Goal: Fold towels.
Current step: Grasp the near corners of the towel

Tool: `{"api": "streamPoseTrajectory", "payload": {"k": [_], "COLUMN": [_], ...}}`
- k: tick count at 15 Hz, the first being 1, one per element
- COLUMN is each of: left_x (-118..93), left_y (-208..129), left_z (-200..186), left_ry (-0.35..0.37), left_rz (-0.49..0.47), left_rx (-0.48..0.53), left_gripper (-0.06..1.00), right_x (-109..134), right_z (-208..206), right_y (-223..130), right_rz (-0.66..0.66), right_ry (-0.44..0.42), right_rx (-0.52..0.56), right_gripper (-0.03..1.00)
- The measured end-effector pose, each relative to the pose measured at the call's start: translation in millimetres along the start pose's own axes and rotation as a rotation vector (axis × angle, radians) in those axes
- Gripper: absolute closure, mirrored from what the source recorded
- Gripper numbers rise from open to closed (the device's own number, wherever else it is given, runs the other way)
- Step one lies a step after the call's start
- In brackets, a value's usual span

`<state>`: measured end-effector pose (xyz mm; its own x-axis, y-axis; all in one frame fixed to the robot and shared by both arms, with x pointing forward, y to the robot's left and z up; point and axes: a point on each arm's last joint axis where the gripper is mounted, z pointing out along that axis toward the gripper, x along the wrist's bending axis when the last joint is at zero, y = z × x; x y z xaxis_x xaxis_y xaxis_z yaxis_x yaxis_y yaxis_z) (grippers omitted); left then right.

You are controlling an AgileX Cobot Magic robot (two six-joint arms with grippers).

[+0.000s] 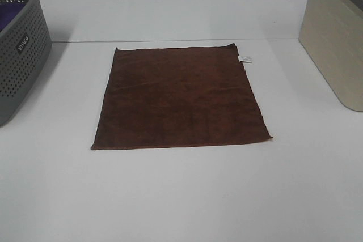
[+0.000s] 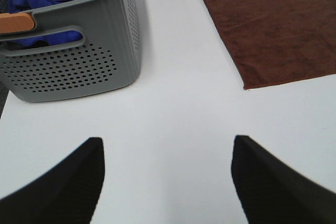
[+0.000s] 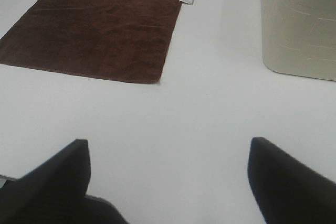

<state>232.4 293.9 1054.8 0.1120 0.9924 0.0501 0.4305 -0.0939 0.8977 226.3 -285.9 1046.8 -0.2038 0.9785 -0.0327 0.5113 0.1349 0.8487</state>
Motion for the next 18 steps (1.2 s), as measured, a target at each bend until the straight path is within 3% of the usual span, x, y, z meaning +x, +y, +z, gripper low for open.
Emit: {"api": "streamPoseTrajectory", "payload": {"k": [18], "left_x": [0.0], "left_y": [0.0], "left_z": [0.0], "left_ry": [0.000], "left_rz": [0.000], "left_rx": [0.000], "left_gripper": [0.29], "right_x": [0.0], "right_z": [0.0], "right_y": [0.0], "right_rz": [0.000], "right_ry": [0.000], "right_rx": [0.000], "right_gripper": [0.19]}}
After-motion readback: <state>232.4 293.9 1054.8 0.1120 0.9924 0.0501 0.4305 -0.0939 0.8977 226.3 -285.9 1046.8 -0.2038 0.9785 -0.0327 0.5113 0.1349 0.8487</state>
